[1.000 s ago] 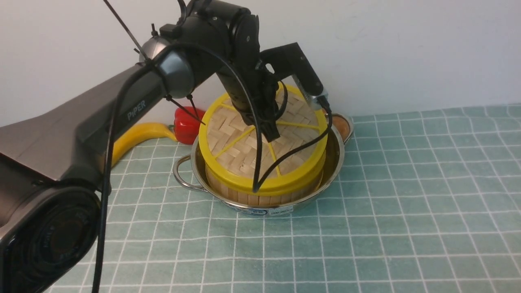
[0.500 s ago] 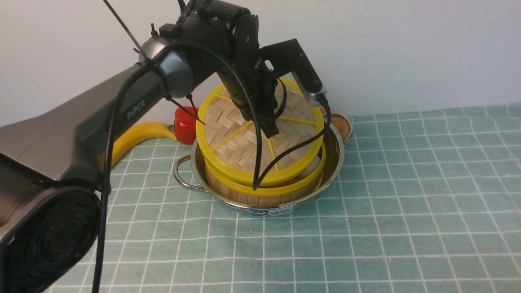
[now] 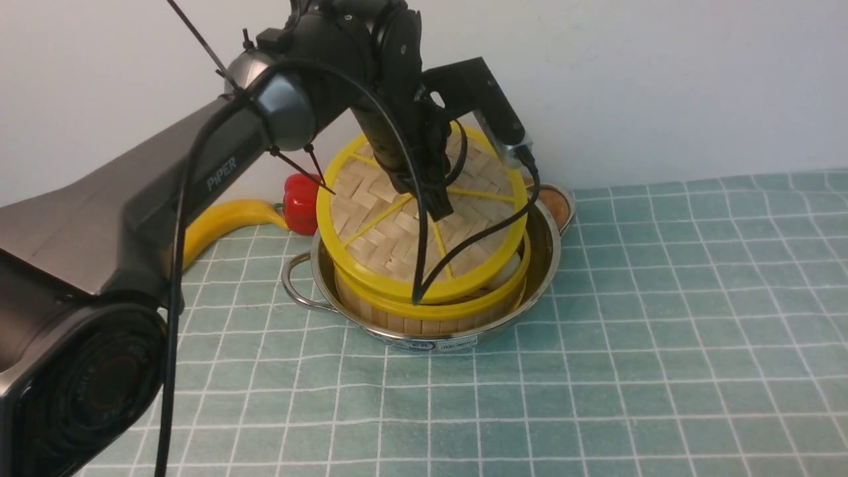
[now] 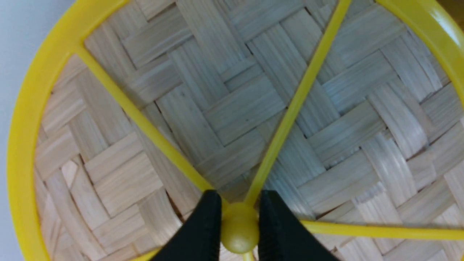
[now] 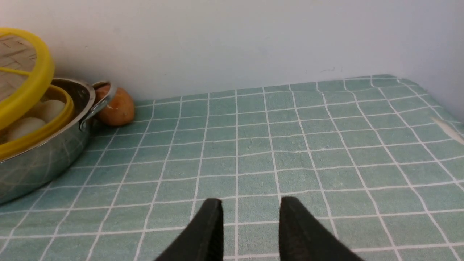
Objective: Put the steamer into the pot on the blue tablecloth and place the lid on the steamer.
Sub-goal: 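Place the yellow bamboo steamer lid onto the steamer in the pot with the left gripper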
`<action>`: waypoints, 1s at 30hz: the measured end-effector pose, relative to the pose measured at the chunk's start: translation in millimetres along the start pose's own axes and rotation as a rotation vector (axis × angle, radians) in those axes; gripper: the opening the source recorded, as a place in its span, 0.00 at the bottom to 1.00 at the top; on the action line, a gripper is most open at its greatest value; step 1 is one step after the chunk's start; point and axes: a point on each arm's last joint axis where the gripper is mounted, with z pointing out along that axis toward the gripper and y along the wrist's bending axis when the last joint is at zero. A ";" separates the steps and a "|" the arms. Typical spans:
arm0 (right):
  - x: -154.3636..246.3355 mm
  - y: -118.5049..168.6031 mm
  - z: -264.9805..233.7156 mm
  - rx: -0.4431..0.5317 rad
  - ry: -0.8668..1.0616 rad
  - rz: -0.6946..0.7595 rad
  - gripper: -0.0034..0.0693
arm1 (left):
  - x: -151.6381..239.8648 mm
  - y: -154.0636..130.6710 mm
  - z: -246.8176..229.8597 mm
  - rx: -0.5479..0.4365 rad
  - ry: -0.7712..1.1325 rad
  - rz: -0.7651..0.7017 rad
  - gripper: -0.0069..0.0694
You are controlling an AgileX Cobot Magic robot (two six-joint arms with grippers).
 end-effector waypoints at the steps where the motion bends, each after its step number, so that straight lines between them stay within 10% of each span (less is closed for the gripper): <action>1: 0.0 0.0 0.0 0.000 0.000 0.000 0.38 | 0.2 -0.5 0.0 0.006 0.003 -0.002 0.25; 30: 0.0 0.0 0.0 0.000 0.000 0.000 0.38 | -2.2 -5.0 9.1 0.049 -0.015 0.021 0.25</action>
